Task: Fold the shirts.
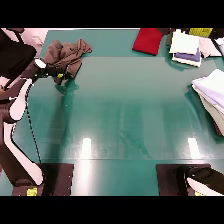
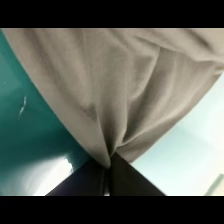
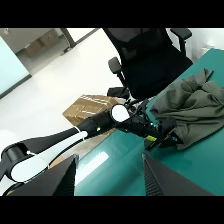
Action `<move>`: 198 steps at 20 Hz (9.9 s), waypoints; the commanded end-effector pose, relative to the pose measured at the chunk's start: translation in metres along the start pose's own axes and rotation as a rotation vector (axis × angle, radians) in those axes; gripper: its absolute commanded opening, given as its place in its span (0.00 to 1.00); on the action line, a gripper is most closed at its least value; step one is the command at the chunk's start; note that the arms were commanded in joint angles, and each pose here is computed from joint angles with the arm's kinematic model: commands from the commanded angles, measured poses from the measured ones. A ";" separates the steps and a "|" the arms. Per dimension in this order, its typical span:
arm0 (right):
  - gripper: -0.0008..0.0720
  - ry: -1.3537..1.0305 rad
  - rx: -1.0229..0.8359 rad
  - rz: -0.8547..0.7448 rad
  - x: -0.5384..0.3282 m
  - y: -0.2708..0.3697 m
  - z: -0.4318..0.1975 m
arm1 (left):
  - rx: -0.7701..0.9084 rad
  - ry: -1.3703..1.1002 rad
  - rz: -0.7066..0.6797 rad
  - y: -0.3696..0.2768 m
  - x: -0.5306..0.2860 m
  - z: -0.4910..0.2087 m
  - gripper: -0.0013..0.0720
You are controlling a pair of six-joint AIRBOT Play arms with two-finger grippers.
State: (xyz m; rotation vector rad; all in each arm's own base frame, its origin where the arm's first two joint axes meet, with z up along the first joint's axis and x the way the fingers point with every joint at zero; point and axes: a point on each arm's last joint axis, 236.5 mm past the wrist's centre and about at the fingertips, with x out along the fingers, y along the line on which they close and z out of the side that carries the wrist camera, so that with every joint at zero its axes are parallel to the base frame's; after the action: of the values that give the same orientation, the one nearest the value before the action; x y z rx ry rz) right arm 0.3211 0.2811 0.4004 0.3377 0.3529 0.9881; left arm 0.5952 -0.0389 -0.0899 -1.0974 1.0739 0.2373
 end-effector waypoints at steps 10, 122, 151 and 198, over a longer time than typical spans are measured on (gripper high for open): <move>0.66 -0.085 -0.021 -0.110 -0.048 -0.024 0.030 | 0.758 0.236 0.008 -0.091 -0.103 -0.196 0.05; 0.04 0.020 0.767 -0.651 -0.100 -0.250 -0.259 | 1.049 0.024 -0.099 -0.165 -0.178 -0.227 0.05; 0.04 -0.061 0.809 -0.725 -0.136 -0.312 -0.213 | 0.515 0.634 -0.197 -0.014 -0.071 -0.497 0.85; 0.04 -0.522 0.544 -0.680 -0.254 -0.147 -0.043 | 1.333 -0.360 -0.300 -0.163 -0.421 -0.254 0.05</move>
State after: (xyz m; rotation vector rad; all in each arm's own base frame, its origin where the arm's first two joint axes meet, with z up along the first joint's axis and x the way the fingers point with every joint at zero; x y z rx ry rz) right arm 0.2515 0.0300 0.4275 0.6980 0.0361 0.2070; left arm 0.2968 -0.1702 0.4301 -0.0694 0.2510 -0.5124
